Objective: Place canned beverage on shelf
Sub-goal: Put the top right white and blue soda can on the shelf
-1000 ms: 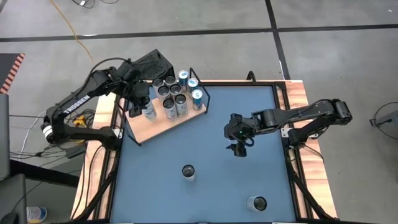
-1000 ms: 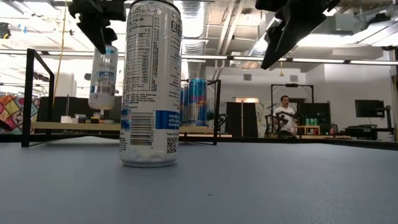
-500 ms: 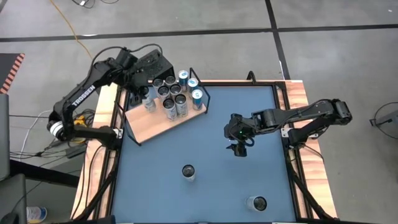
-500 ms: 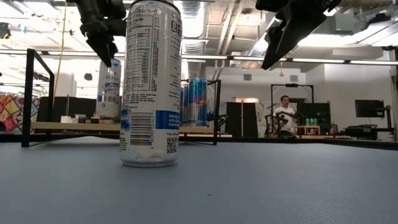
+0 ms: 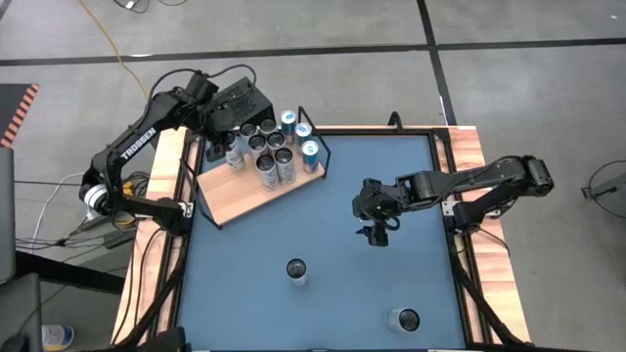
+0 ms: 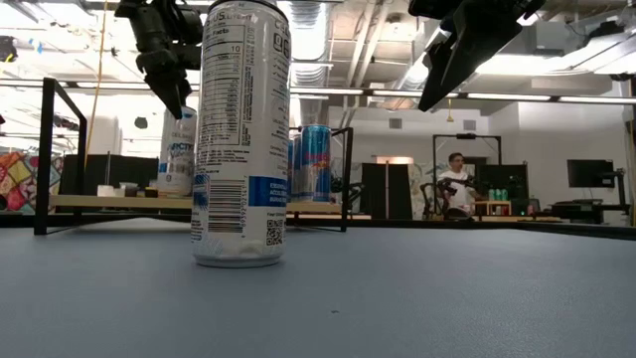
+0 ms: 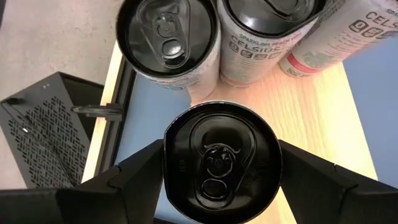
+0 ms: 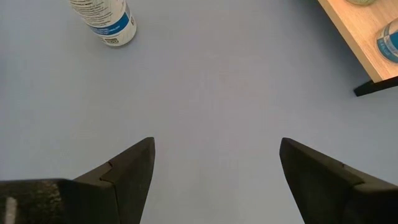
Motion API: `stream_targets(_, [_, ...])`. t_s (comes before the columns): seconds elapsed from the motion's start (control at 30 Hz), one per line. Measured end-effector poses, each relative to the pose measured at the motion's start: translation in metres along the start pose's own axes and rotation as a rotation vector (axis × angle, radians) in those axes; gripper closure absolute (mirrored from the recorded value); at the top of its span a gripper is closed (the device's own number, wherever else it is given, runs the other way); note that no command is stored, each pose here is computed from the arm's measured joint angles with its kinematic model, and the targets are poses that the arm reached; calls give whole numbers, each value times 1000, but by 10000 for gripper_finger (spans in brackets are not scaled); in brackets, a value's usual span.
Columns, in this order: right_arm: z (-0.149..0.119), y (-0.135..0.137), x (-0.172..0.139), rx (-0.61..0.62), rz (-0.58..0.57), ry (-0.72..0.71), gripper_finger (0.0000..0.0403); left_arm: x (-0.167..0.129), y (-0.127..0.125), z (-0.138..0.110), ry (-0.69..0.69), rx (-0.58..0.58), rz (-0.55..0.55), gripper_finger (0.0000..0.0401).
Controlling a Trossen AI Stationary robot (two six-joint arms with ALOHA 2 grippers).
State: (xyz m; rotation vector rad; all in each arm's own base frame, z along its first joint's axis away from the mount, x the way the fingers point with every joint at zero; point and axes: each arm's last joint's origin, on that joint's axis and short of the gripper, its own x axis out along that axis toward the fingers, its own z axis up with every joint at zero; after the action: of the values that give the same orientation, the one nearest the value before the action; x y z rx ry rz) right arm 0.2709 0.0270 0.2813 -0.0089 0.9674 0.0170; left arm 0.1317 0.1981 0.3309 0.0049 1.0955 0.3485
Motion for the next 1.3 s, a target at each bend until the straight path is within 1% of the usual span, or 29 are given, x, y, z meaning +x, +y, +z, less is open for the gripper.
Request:
stream_targets(0.4, [0,0,0,8,0,2,76,-1,5,-5,14,-16,21,136])
stream_targets(0.53, [0,0,0,8,0,2,76,9,4,-11,27,-29,-2,136])
stream_targets(0.77, [0,0,0,9,0,3,76,18,3,-14,17,-34,-3,136])
stream_targets(1.07, [0,0,0,11,0,3,76,6,-4,-17,-3,-56,12,135])
stream_targets(1.13, [0,0,0,11,0,3,76,5,-4,-18,-5,-74,13,135])
stream_targets(1.3, [0,0,0,10,1,3,76,5,-5,-17,-7,-78,8,135])
